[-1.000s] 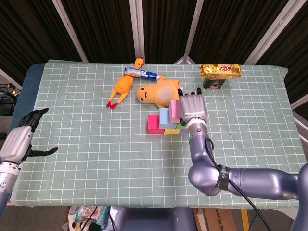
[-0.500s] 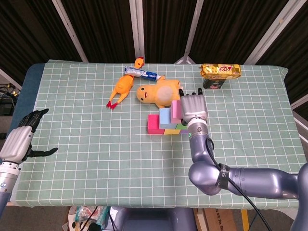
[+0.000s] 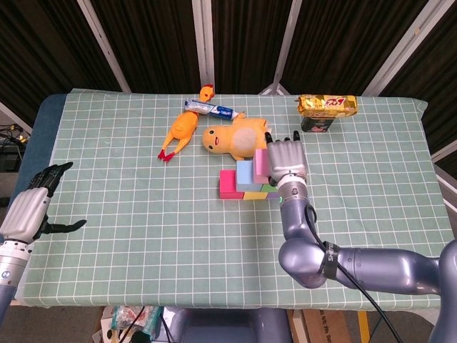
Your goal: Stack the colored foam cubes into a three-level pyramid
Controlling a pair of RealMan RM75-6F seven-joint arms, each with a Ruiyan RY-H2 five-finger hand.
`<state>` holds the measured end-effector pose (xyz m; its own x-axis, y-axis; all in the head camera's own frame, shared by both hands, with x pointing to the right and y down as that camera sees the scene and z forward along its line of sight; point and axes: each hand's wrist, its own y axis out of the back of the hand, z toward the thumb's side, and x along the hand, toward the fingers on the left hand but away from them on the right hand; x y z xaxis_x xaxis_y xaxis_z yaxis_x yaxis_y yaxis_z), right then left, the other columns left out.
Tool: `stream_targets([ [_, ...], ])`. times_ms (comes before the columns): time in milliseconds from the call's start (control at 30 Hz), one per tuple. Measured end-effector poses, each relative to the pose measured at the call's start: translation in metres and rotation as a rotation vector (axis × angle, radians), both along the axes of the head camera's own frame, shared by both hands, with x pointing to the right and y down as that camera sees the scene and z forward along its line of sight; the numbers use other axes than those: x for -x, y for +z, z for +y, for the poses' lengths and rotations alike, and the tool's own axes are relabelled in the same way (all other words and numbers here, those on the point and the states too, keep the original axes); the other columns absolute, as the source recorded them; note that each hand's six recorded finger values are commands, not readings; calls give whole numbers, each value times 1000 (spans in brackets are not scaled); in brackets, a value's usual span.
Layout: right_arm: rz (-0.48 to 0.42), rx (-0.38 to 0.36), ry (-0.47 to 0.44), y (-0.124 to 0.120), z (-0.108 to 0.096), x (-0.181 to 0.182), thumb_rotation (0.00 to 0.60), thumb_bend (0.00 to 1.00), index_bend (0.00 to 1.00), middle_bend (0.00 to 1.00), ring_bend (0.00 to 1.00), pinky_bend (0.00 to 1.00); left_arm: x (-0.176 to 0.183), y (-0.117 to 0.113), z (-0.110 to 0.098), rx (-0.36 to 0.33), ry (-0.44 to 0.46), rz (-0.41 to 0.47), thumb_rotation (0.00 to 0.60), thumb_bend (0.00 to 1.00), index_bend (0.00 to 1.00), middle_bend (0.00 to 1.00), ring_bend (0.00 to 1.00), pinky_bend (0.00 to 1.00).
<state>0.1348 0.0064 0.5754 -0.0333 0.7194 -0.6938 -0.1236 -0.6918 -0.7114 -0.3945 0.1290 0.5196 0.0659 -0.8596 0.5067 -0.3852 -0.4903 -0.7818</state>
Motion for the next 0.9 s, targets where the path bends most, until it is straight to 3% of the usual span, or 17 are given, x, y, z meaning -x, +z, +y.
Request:
stream_targets([
  [233, 1, 10, -3, 3, 2, 0, 600, 339, 0, 398, 194, 0, 1, 0, 0, -1, -3, -1, 600, 82, 0, 67, 15, 30],
  [567, -3, 26, -8, 5, 4, -1, 600, 339, 0, 68, 1, 0, 2, 1, -1, 3, -6, -7, 600, 82, 0, 63, 15, 30],
  [733, 2, 34, -11, 5, 6, -3, 600, 340, 0, 1, 0, 0, 3, 1, -1, 4, -8, -9, 600, 82, 0, 61, 15, 29],
  [900, 1, 38, -9, 4, 8, -4, 600, 335, 0, 0, 0, 0, 3, 0, -1, 4, -7, -8, 600, 82, 0, 60, 15, 19],
])
